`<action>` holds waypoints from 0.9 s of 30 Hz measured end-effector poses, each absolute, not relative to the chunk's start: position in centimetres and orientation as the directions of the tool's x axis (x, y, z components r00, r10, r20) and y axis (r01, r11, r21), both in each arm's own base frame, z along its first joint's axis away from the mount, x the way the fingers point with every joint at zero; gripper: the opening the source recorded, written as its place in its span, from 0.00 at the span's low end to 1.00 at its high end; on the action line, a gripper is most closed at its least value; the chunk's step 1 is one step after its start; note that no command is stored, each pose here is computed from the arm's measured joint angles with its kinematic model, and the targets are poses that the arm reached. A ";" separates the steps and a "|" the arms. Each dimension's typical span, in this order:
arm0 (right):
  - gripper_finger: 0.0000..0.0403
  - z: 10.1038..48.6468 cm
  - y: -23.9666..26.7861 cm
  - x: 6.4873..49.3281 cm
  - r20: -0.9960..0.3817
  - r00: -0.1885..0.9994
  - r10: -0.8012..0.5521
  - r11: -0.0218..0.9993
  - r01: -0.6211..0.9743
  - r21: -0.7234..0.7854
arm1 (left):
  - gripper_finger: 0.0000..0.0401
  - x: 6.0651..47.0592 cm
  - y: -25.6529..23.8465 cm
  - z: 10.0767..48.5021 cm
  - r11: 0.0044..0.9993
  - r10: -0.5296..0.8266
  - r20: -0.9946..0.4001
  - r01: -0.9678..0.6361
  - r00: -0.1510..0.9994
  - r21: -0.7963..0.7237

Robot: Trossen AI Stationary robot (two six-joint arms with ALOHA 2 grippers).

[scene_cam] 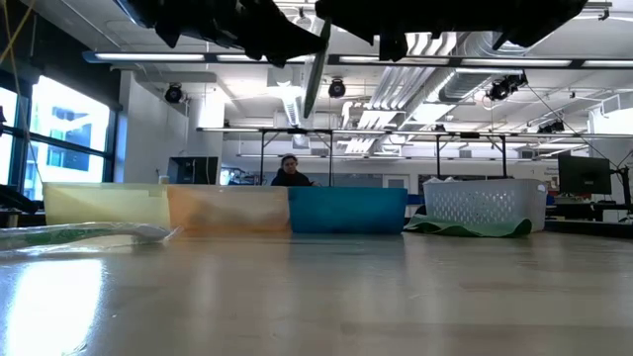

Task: Pick & Place Toothbrushes
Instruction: Put the green toothbrush into the white bin

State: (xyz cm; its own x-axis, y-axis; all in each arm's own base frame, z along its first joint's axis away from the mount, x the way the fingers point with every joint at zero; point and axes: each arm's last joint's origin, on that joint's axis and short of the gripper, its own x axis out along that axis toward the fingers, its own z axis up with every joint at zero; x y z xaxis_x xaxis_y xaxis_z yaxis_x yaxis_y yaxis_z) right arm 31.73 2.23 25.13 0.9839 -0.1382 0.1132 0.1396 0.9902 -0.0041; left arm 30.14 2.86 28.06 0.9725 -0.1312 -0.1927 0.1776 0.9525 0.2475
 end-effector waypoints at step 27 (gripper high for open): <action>0.02 25.0 2.3 31.7 0.098 0.985 -0.141 0.990 0.141 0.002 | 0.37 30.1 2.8 28.1 0.931 -0.136 -0.189 0.191 0.972 0.310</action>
